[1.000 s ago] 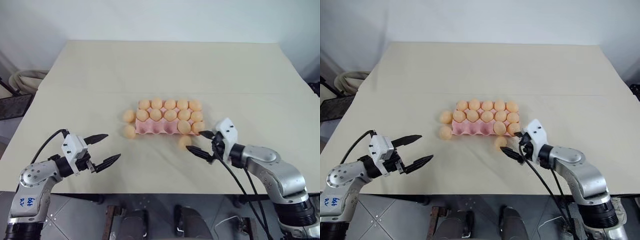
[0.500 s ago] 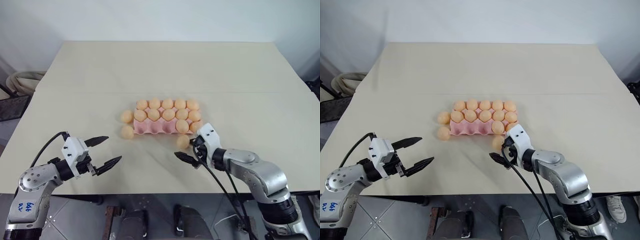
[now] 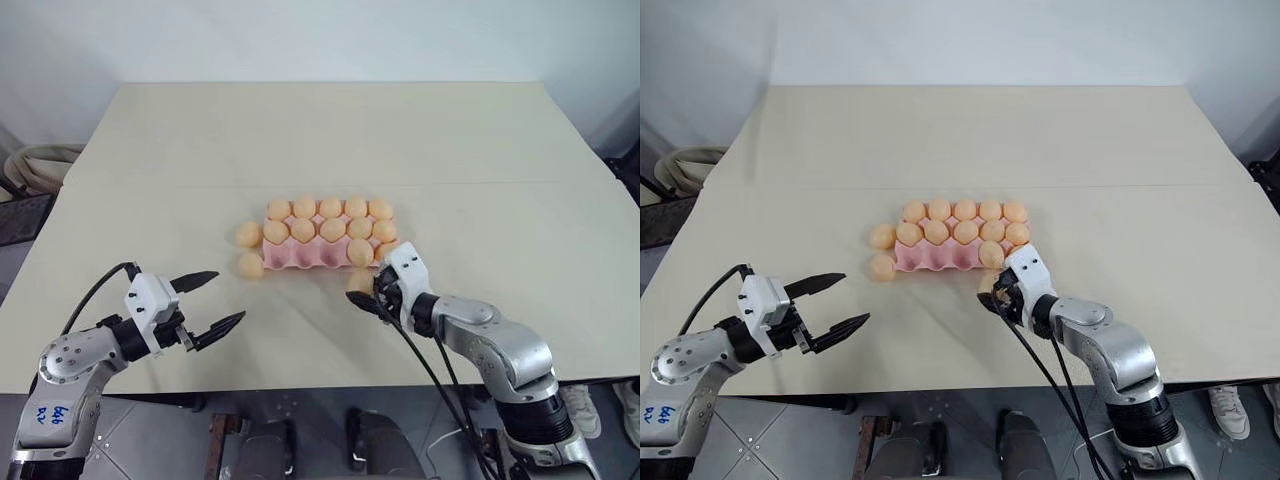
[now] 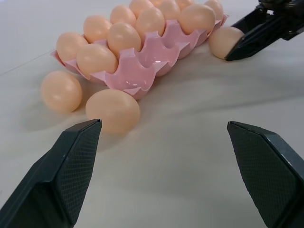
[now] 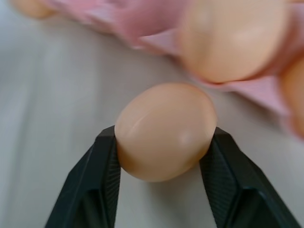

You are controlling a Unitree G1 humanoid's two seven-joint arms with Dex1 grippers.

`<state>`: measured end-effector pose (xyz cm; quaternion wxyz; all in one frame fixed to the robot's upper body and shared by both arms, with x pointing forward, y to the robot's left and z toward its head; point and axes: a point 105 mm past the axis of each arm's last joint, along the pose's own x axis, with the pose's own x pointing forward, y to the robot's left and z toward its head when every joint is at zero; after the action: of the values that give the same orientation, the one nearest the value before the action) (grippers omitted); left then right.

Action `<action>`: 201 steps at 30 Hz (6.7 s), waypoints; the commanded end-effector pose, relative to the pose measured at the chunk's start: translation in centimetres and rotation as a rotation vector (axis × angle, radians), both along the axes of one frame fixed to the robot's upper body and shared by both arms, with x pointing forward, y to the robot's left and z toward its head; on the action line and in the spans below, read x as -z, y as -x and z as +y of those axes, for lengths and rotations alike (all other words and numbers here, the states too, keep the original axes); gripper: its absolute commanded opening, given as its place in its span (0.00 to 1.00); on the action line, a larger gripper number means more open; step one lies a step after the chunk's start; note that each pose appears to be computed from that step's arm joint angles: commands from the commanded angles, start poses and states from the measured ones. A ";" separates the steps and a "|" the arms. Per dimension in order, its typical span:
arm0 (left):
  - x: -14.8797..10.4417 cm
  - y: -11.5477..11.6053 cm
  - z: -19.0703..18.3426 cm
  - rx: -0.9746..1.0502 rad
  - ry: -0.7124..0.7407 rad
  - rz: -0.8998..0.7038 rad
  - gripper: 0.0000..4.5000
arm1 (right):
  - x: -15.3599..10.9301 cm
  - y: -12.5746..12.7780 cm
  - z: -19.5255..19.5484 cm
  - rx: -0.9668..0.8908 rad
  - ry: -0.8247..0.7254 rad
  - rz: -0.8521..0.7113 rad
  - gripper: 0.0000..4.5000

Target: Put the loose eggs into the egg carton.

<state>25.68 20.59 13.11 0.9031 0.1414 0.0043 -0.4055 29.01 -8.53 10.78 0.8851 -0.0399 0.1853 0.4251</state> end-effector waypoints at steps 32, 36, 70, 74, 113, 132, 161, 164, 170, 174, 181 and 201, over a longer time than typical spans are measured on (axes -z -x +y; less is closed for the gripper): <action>-0.2 1.0 1.2 -0.131 0.052 -0.036 1.00 | -8.0 0.7 -5.7 -0.184 -0.058 -0.483 1.00; 0.1 1.2 1.4 -0.143 0.086 -0.012 1.00 | -5.8 1.9 -9.1 -0.160 -0.013 -0.460 1.00; 2.3 -9.7 -6.3 -0.172 0.049 0.048 0.91 | -6.7 3.9 -7.6 -0.116 -0.059 -0.512 1.00; 2.5 -9.5 -6.9 -0.156 0.067 0.042 0.66 | -6.6 4.0 -7.6 -0.100 -0.061 -0.506 1.00; -5.0 -7.4 -7.2 0.090 0.145 -0.216 0.99 | -6.7 3.7 -6.8 -0.062 -0.098 -0.537 1.00; -1.5 -1.0 4.2 -0.162 0.008 -0.146 0.99 | -6.4 2.3 -7.2 -0.145 -0.092 -0.551 1.00; 1.0 -17.0 -4.6 -0.148 0.016 0.003 0.99 | -5.4 4.3 -12.5 0.137 -0.014 -0.532 1.00; 1.4 -17.1 -5.2 -0.143 0.014 0.010 0.90 | -5.3 4.5 -12.4 0.137 -0.014 -0.530 1.00; 1.2 -17.0 -4.8 -0.150 0.049 -0.012 0.50 | -5.3 4.7 -12.2 0.129 -0.017 -0.533 1.00; -0.3 -16.3 -3.2 -0.162 0.105 -0.102 0.46 | -5.1 4.7 -12.1 0.120 -0.022 -0.524 1.00; -3.7 -11.9 -4.5 0.104 0.164 -0.220 0.46 | -4.6 4.6 -12.1 0.116 -0.024 -0.508 1.00; -3.0 -12.4 -7.2 0.115 0.132 -0.177 1.00 | -5.0 3.6 -11.3 0.103 -0.040 -0.534 1.00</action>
<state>38.28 12.18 14.75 0.8802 0.1032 -0.0855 -0.4553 25.46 -19.93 14.95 0.9251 -0.1160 -0.0413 0.3593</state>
